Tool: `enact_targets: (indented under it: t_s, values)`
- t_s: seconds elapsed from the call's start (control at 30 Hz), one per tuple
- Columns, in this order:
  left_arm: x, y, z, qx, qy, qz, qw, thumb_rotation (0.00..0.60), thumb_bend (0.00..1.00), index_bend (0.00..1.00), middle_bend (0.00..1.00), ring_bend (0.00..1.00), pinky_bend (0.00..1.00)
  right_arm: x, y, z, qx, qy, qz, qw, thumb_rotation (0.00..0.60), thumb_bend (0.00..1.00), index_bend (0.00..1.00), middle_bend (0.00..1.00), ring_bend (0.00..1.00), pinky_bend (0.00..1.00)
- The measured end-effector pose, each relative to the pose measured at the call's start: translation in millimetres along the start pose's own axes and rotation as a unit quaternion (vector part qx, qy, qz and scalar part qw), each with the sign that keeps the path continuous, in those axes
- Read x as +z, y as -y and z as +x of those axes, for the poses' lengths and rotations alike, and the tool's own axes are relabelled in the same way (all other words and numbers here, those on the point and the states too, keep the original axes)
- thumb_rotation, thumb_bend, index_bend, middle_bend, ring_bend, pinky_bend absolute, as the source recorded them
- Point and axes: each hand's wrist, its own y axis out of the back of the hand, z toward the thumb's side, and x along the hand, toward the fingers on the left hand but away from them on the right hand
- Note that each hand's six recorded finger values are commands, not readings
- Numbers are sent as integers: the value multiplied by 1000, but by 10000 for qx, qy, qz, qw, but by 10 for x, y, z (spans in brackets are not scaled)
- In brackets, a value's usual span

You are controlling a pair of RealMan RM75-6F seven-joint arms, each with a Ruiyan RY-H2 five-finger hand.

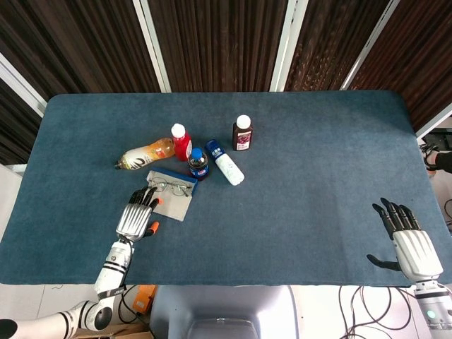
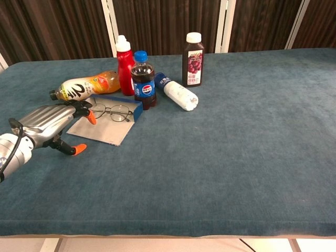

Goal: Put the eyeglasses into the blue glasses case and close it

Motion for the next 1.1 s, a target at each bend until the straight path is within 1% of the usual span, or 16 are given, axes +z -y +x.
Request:
enact_targets:
  t_s: [0.3, 0.6, 1.1]
  values:
    - [27, 19, 121, 51, -74, 84, 9999, 600, 278, 363, 68, 19, 142, -13, -5, -7, -11, 20, -9, 10000, 600, 80, 0, 0, 0, 0]
    - [34, 16, 200, 108, -106, 90, 9998, 600, 279, 375, 70, 22, 144, -18, -3, -10, -12, 33, 1, 10000, 600, 83, 0, 0, 0, 0]
    - [-10, 73, 267, -21, -226, 113, 9997, 600, 278, 374, 71, 23, 148, -16, 4, -16, -3, 37, 19, 10000, 600, 82, 0, 0, 0, 0]
